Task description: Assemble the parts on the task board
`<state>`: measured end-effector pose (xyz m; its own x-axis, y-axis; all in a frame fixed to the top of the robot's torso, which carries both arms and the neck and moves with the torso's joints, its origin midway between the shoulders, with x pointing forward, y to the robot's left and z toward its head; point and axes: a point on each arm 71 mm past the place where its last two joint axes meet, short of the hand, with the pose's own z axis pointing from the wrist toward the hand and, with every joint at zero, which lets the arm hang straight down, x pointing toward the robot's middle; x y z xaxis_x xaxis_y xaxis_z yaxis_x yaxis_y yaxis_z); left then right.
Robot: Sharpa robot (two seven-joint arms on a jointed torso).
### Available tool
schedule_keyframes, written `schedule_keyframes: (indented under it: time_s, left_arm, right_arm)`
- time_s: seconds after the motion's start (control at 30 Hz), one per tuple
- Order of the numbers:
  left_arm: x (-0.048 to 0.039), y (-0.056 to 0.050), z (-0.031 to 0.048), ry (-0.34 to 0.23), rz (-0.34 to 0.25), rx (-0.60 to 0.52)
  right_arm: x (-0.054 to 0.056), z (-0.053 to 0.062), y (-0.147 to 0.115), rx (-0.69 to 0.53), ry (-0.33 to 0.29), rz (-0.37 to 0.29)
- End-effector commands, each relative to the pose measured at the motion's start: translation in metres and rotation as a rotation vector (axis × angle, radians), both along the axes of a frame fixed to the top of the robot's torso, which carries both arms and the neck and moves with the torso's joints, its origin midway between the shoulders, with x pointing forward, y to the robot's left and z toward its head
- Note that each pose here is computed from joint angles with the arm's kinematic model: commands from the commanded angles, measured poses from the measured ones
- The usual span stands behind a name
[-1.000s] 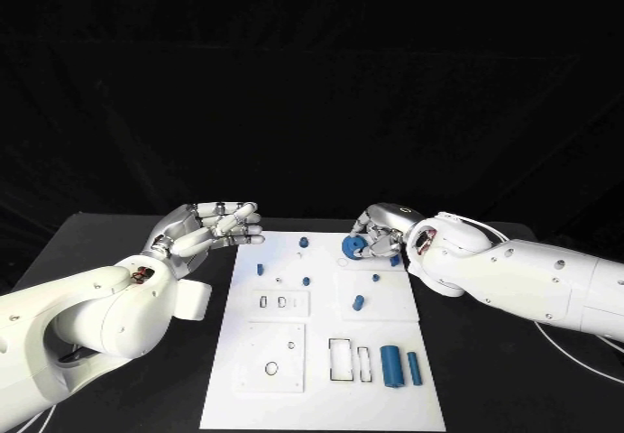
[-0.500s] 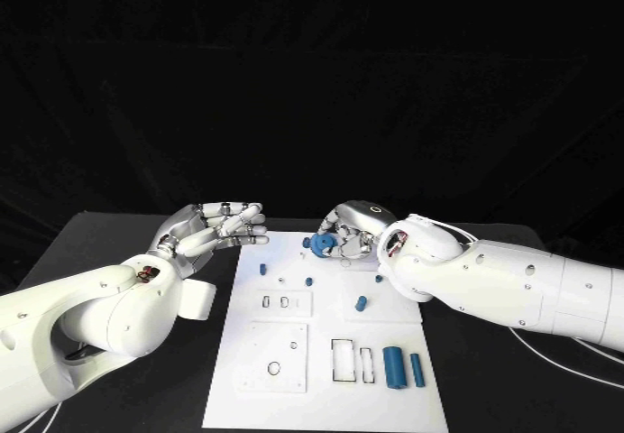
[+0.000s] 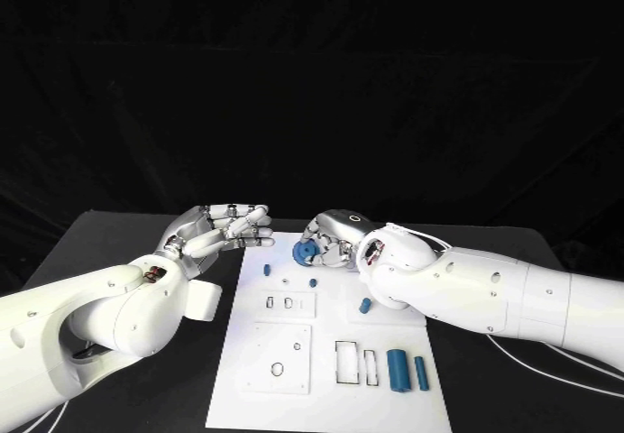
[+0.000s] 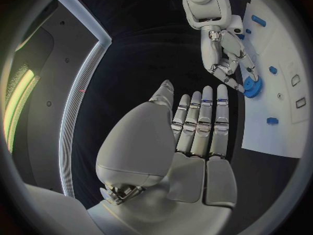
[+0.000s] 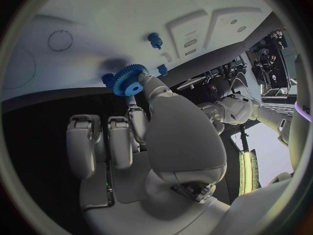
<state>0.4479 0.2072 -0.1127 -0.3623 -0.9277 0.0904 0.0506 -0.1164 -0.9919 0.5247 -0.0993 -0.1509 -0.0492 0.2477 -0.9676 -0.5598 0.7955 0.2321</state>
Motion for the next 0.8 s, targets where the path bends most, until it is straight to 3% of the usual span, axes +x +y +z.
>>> schedule_keyframes:
  time_s: [0.03, 0.33, 0.8]
  left_arm:
    - [-0.0006, -0.0026, 0.0014, -0.006, -0.018, -0.003]
    - [-0.0006, -0.0021, 0.0012, -0.003, -0.02, -0.002]
    - [-0.0009, -0.0016, 0.0008, 0.004, -0.024, 0.0]
  right_arm:
    - [0.0002, -0.0041, 0.0041, -0.023, 0.005, 0.01]
    - [0.0046, -0.0115, 0.0056, -0.032, 0.026, -0.008]
    - [0.0062, -0.0133, 0.0008, -0.056, 0.022, -0.018]
